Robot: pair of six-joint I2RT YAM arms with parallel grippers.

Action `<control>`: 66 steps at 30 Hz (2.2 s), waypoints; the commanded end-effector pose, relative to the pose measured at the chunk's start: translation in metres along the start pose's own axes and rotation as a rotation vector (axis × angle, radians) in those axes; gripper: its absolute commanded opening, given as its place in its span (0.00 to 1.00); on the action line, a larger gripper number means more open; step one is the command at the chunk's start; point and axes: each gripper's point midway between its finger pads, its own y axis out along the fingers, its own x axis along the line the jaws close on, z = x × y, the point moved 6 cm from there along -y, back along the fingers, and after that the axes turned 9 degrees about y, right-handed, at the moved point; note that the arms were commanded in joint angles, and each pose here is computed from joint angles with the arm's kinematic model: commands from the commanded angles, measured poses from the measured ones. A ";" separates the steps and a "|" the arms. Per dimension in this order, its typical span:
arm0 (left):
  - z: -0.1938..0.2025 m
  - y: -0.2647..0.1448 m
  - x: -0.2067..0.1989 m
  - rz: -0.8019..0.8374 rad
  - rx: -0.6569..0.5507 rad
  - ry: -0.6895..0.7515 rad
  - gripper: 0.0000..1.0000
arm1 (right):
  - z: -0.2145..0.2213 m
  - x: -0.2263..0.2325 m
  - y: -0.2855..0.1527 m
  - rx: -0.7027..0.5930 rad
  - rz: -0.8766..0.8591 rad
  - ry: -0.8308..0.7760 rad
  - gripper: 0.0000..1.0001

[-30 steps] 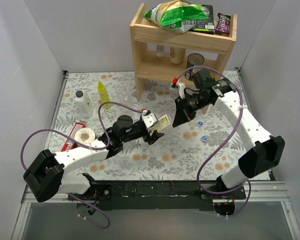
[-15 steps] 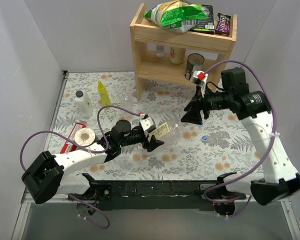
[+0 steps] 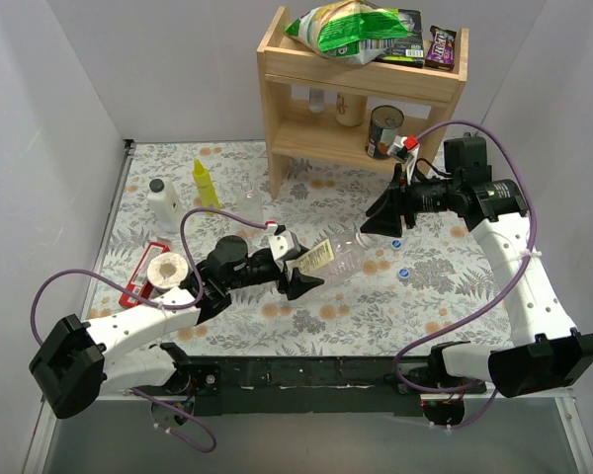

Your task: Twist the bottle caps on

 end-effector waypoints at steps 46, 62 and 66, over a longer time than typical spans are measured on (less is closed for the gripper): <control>-0.072 0.038 0.023 -0.217 -0.176 0.012 0.00 | -0.004 -0.029 0.002 -0.153 0.263 0.206 0.03; -0.054 0.043 0.024 -0.389 -0.060 -0.072 0.00 | -0.005 -0.044 -0.003 -0.175 0.420 0.288 0.01; -0.046 0.036 0.013 -0.290 -0.061 -0.046 0.00 | -0.013 -0.030 -0.005 -0.190 0.315 0.202 0.36</control>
